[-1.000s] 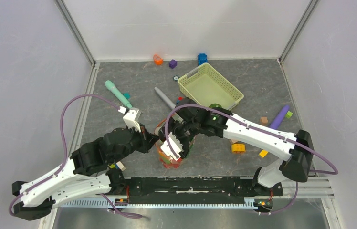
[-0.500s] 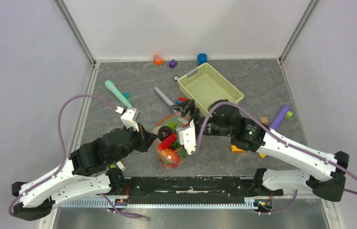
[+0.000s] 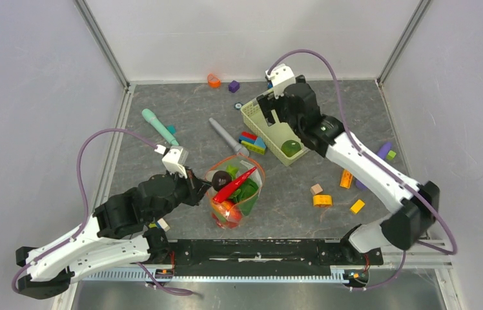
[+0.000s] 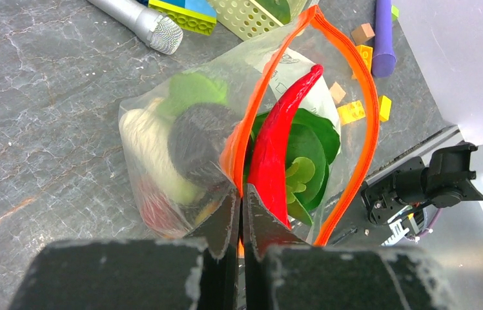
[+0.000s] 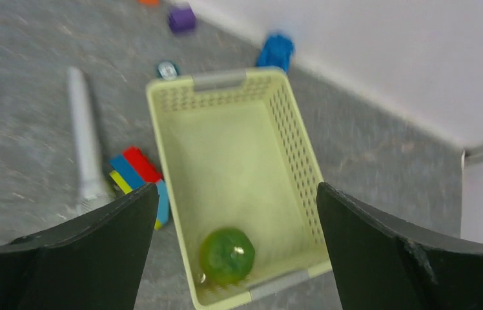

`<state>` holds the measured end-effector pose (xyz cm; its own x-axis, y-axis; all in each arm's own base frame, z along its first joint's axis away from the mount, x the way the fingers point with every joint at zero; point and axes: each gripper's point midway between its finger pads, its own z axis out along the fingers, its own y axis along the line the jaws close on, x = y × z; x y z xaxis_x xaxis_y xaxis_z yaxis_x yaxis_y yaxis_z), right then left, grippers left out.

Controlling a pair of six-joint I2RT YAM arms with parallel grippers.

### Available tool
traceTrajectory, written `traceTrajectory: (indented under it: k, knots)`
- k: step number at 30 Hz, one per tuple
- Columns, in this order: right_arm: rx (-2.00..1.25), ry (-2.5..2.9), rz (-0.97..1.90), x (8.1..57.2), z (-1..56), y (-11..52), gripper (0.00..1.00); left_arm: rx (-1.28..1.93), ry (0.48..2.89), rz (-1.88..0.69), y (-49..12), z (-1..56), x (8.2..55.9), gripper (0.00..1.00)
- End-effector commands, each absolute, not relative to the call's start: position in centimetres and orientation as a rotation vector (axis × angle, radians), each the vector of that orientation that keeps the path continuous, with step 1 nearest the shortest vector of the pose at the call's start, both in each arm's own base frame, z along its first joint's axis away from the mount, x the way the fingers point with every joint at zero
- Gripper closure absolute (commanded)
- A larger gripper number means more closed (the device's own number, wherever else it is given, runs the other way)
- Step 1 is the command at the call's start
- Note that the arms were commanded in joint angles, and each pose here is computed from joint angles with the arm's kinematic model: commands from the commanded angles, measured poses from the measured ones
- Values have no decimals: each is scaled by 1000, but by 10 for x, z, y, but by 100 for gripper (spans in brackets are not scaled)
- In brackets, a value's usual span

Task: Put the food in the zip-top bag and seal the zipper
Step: Pick up the fake fruit from the bin.

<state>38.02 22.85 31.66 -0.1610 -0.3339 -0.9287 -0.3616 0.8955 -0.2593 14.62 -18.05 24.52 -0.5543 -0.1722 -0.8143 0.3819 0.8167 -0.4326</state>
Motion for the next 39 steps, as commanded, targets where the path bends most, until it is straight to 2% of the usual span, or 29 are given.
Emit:
traceTrajectory:
  k: [1, 9, 13, 26, 33, 39]
  knots:
    - [-432, 2076, -69, 402, 252, 193, 2, 122, 1989, -755, -184, 255, 151, 98]
    - [-483, 2450, 79, 447, 157, 168, 2, 120, 1994, -746, -182, 252, 151, 98]
    - [-509, 2552, 134, 444, 122, 162, 2, 122, 1998, -740, -183, 250, 151, 98]
    - [-539, 2693, 179, 403, 66, 158, 2, 128, 2004, -743, -186, 243, 152, 98]
    - [-574, 2711, 172, 389, 61, 162, 10, 127, 1999, -745, -187, 243, 153, 98]
    - [-576, 2753, 141, 378, 50, 160, 26, 107, 1992, -739, -184, 243, 154, 98]
